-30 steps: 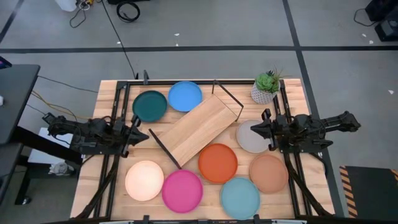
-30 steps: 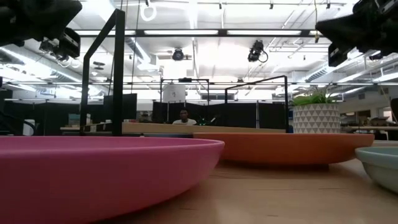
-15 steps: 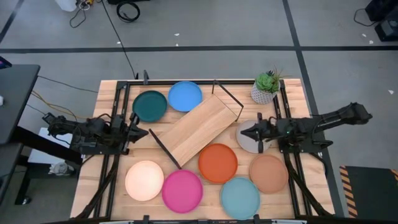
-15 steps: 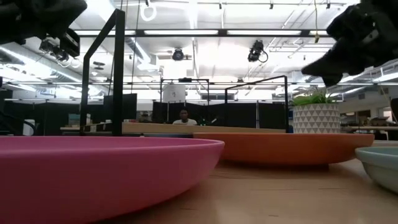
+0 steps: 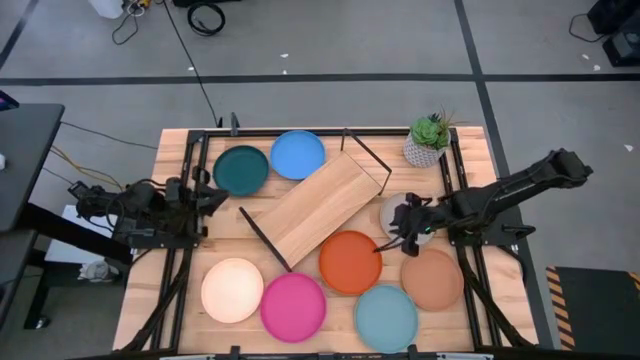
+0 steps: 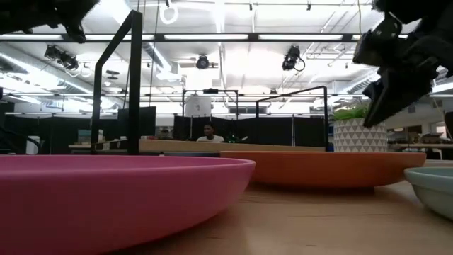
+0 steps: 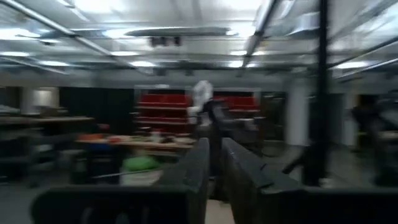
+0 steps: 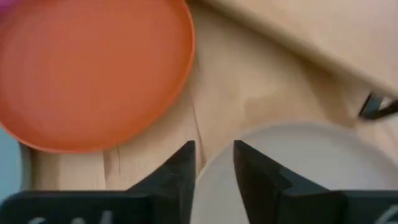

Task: Place and stack plates onto a shelf
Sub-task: Put the gray plate on the shelf, then stack the brown plate on top of the gray plate on the shelf

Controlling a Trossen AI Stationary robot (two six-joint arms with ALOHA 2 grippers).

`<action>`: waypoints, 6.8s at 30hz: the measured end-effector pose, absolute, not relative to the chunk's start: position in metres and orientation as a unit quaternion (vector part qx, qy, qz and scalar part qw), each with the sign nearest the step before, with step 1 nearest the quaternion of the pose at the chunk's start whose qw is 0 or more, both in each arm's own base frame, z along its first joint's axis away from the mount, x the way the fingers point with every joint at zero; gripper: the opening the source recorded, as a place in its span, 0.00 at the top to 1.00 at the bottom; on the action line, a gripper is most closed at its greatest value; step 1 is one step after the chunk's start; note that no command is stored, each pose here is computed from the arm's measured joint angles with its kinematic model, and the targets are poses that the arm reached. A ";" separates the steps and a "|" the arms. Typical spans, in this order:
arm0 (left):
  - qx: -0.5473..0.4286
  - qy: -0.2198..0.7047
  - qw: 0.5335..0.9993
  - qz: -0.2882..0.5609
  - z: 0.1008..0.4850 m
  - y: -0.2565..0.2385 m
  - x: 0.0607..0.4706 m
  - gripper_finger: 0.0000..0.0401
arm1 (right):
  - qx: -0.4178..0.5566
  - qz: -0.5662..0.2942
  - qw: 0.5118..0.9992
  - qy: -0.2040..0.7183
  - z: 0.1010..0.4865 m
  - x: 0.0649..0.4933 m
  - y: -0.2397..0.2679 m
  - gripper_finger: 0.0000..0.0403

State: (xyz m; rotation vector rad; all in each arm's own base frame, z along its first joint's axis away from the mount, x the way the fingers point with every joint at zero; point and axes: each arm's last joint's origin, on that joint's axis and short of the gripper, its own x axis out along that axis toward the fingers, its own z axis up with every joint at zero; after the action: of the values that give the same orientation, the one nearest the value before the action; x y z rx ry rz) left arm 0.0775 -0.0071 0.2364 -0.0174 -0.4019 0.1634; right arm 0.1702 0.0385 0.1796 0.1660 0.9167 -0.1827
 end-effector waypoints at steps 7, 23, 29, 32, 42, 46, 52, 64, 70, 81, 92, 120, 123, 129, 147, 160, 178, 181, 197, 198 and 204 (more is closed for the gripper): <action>0.064 -0.207 0.976 0.029 0.251 -0.010 0.072 0.74 | 0.105 -0.144 0.830 0.529 0.180 0.198 0.051 0.61; -0.018 -0.221 0.971 -0.088 0.256 -0.015 0.069 0.73 | 0.111 -0.185 0.714 0.666 0.159 0.239 0.067 0.68; -0.022 -0.215 0.972 -0.089 0.255 -0.015 0.070 0.73 | 0.128 -0.195 0.698 0.678 0.152 0.242 0.060 0.74; -0.020 -0.207 0.974 -0.089 0.253 -0.015 0.070 0.73 | 0.143 -0.195 0.691 0.682 0.149 0.244 0.056 0.79; -0.018 -0.197 0.976 -0.089 0.251 -0.015 0.071 0.73 | 0.182 -0.197 0.671 0.691 0.147 0.247 0.049 0.96; -0.018 -0.194 0.977 -0.089 0.251 -0.015 0.071 0.73 | 0.189 -0.218 0.651 0.702 0.159 0.244 0.049 0.96; -0.017 -0.194 0.977 -0.089 0.251 -0.015 0.071 0.73 | 0.184 -0.188 0.673 0.691 0.192 0.252 0.058 0.97; -0.022 -0.192 0.977 -0.085 0.250 -0.015 0.072 0.73 | 0.052 -0.072 0.790 0.607 0.251 0.285 0.084 0.97; -0.041 -0.189 0.979 -0.069 0.250 -0.014 0.072 0.73 | 0.006 -0.046 0.813 0.580 0.246 0.306 0.063 0.97; -0.069 -0.111 0.991 -0.033 0.268 -0.013 0.077 0.73 | -0.051 -0.039 0.820 0.569 0.233 0.328 0.009 0.97; -0.069 -0.040 0.997 -0.025 0.273 -0.017 0.097 0.73 | -0.081 -0.058 0.776 0.623 0.198 0.338 -0.038 0.97; -0.078 -0.018 0.996 -0.024 0.269 -0.019 0.104 0.73 | -0.083 -0.013 0.767 0.636 0.191 0.338 -0.034 0.89; -0.077 -0.017 0.997 -0.024 0.268 -0.019 0.104 0.73 | -0.080 -0.016 0.771 0.631 0.194 0.338 -0.031 0.87; -0.076 -0.014 0.997 -0.024 0.268 -0.019 0.104 0.73 | -0.072 -0.040 0.768 0.635 0.205 0.341 -0.027 0.80; -0.016 -0.001 1.000 -0.023 0.265 -0.019 0.104 0.73 | -0.046 0.053 0.858 0.509 0.226 0.355 0.111 0.64; -0.014 0.004 1.000 -0.023 0.264 -0.019 0.104 0.73 | -0.037 0.017 0.849 0.527 0.214 0.320 0.171 0.64; -0.019 0.006 1.000 -0.022 0.264 -0.019 0.104 0.73 | 0.201 -0.238 0.631 0.711 0.175 0.257 0.162 0.67; -0.019 0.007 1.000 -0.022 0.263 -0.019 0.104 0.73 | 0.230 -0.243 0.617 0.712 0.162 0.253 0.160 0.67; -0.015 0.024 0.999 -0.022 0.260 -0.019 0.104 0.73 | 0.277 -0.295 0.585 0.703 0.148 0.247 0.150 0.69; -0.014 0.026 0.999 -0.022 0.260 -0.019 0.104 0.73 | 0.280 -0.293 0.585 0.702 0.145 0.247 0.149 0.69; -0.014 0.030 0.999 -0.021 0.259 -0.019 0.104 0.73 | 0.273 -0.284 0.587 0.707 0.135 0.245 0.140 0.78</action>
State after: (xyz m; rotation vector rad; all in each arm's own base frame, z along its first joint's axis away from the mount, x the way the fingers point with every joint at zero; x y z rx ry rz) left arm 0.1039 -0.0185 0.2589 -0.0277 0.0594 -0.0423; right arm 0.2455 0.1400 0.1352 0.6364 1.6480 -0.6622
